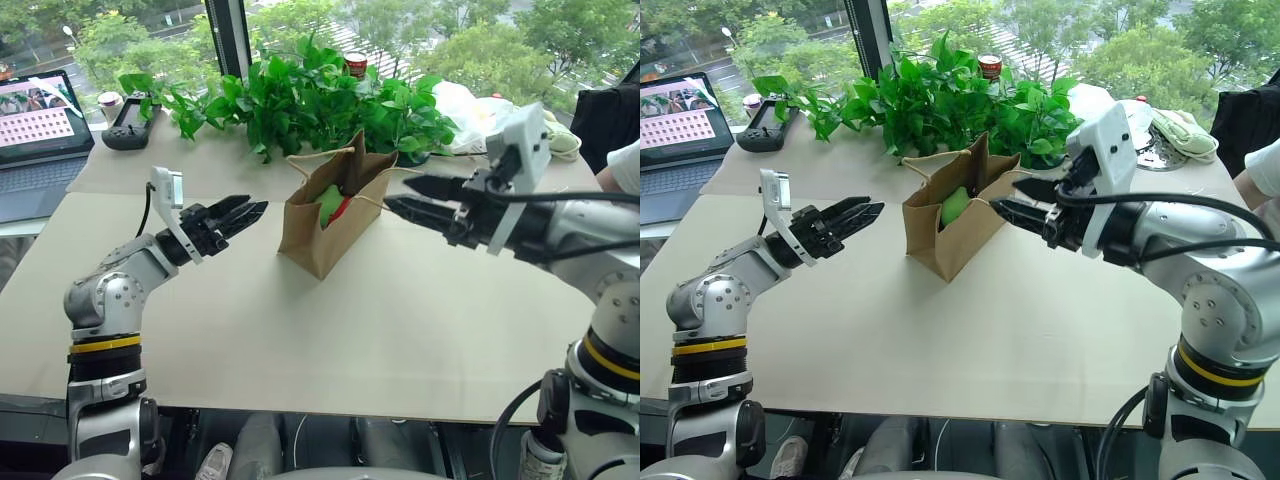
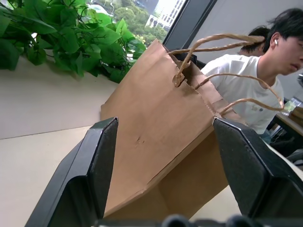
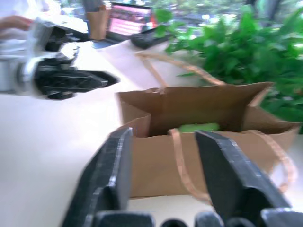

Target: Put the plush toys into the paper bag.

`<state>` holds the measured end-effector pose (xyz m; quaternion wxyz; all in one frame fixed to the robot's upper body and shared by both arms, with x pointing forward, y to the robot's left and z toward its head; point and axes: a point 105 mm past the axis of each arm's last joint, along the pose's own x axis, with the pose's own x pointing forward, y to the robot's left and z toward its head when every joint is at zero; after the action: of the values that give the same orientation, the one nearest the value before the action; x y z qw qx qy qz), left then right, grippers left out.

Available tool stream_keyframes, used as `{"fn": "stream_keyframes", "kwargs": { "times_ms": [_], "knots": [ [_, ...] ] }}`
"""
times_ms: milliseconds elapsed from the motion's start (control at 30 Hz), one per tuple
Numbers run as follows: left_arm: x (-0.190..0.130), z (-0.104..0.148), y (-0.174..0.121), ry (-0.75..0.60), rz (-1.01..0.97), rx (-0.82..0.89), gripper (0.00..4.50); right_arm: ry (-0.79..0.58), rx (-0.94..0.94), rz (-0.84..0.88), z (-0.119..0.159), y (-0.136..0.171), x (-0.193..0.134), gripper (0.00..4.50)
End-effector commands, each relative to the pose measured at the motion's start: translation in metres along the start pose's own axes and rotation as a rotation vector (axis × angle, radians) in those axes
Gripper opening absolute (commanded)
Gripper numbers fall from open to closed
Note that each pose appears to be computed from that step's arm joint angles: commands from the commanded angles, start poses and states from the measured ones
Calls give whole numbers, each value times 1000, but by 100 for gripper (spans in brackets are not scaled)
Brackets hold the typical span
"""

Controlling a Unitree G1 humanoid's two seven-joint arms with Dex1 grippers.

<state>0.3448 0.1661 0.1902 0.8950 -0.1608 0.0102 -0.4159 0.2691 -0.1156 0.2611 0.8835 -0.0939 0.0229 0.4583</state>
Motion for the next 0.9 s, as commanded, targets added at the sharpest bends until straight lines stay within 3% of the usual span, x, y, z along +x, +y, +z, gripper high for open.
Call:
{"fn": "stream_keyframes", "kwargs": {
  "times_ms": [33, 100, 233, 433, 900],
  "knots": [
    [3, 2, -7, 5, -30, 79, 341, -13, -37, 69, 4, 14, -7, 75],
    [5, 0, -8, 11, -35, 88, 341, 7, -31, 98, 0, 19, -6, 2],
    [6, -9, -6, 55, -38, 129, 341, 117, -29, 68, -26, 18, 13, 2],
    [9, -18, -6, 93, -52, 167, 341, 214, -60, -170, -61, -25, 60, 2],
    [25, -36, -8, 162, -103, 264, 341, 84, -83, -217, -40, -34, 108, 2]
  ]
}}
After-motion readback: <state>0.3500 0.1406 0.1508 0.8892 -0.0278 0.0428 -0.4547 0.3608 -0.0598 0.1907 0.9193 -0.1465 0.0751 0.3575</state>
